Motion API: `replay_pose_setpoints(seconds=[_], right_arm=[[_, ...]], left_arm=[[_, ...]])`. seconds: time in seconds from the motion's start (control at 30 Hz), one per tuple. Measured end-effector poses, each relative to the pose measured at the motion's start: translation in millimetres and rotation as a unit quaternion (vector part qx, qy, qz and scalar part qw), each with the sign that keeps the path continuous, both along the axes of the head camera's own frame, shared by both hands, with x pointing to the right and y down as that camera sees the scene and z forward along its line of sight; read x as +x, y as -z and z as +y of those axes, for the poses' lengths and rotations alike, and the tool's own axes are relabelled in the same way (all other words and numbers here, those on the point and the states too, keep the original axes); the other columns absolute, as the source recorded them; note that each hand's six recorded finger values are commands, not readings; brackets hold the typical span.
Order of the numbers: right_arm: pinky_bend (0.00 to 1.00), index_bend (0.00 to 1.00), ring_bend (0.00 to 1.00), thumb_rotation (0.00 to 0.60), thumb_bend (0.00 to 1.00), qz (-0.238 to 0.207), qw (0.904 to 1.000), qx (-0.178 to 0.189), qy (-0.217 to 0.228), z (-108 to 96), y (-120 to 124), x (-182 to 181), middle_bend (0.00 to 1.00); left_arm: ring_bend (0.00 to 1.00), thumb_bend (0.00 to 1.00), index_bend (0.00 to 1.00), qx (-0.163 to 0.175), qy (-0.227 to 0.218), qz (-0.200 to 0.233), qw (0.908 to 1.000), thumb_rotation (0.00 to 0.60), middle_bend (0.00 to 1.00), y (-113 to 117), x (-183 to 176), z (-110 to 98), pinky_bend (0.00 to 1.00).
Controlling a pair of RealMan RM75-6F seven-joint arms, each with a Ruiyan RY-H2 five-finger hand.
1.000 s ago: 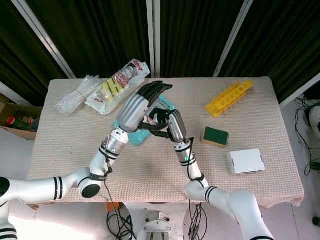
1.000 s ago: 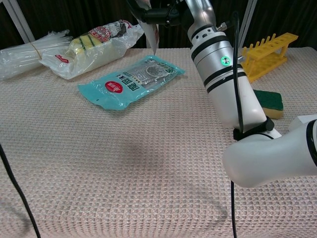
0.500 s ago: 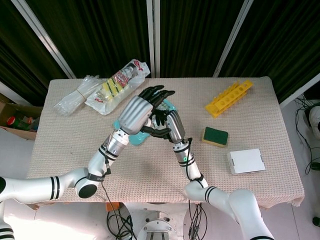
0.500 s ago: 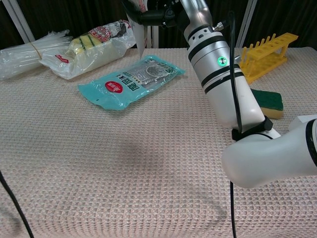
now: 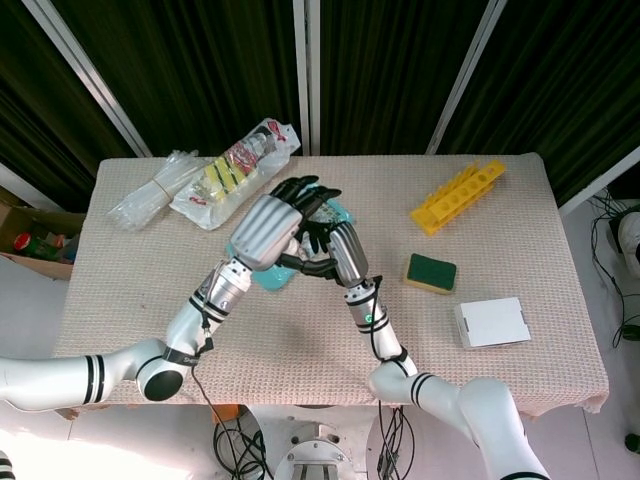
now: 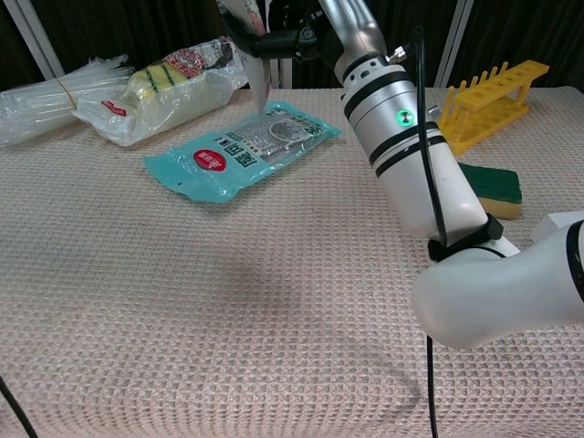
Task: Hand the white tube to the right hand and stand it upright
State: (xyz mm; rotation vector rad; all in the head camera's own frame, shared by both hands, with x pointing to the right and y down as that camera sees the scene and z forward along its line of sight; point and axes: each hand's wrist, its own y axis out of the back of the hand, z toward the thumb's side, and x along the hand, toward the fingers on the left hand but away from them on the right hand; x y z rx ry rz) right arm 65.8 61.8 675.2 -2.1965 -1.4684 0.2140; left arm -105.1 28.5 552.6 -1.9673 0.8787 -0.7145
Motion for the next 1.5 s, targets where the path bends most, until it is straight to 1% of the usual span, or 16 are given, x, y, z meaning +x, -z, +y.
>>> replay_pose_setpoints(seconds=[0.2, 0.37, 0.6, 0.77, 0.87, 0.97, 1.27, 1.5], right_arm=[[0.87, 1.00, 0.76, 0.600, 0.52, 0.008, 0.9999, -0.007, 0.006, 0, -3, -5, 0.85], [0.87, 1.00, 0.76, 0.600, 0.52, 0.009, 0.9999, -0.004, 0.011, -1, 0, -9, 0.85], [0.88, 1.00, 0.76, 0.600, 0.52, 0.010, 0.9999, -0.007, 0.011, -2, 0, -11, 0.85], [0.88, 1.00, 0.76, 0.600, 0.52, 0.010, 0.9998, -0.010, 0.011, -1, -1, -13, 0.85], [0.88, 1.00, 0.77, 0.600, 0.52, 0.007, 0.9998, -0.017, 0.009, -1, -2, -14, 0.86], [0.89, 1.00, 0.78, 0.600, 0.52, 0.005, 0.9997, -0.022, 0.012, 0, -2, -15, 0.86], [0.89, 1.00, 0.78, 0.600, 0.52, 0.004, 0.9995, -0.028, 0.014, 0, -1, -17, 0.86], [0.89, 1.00, 0.78, 0.600, 0.52, 0.000, 0.9994, -0.033, 0.015, 1, 0, -18, 0.86]], left_arm=[[0.11, 0.00, 0.18, -0.015, -0.001, 0.021, 0.9997, 0.000, 0.23, 3, 6, 1, 0.18], [0.11, 0.00, 0.18, -0.019, -0.001, 0.021, 0.9996, 0.000, 0.23, 1, 9, 0, 0.18], [0.11, 0.00, 0.18, -0.019, -0.001, 0.022, 0.9996, 0.000, 0.24, 0, 11, 2, 0.18], [0.11, 0.00, 0.20, -0.009, 0.003, 0.021, 0.9997, 0.000, 0.26, 1, 12, 2, 0.17], [0.11, 0.00, 0.23, 0.007, 0.006, 0.014, 0.9999, 0.000, 0.28, 2, 11, 1, 0.16], [0.11, 0.00, 0.24, 0.017, 0.007, 0.003, 0.9998, 0.000, 0.29, 1, 10, 1, 0.16], [0.11, 0.00, 0.24, 0.010, -0.002, -0.026, 0.9996, 0.000, 0.30, -7, 12, 4, 0.16], [0.11, 0.00, 0.23, 0.018, -0.005, -0.040, 0.9990, 0.000, 0.29, -9, 13, 4, 0.16]])
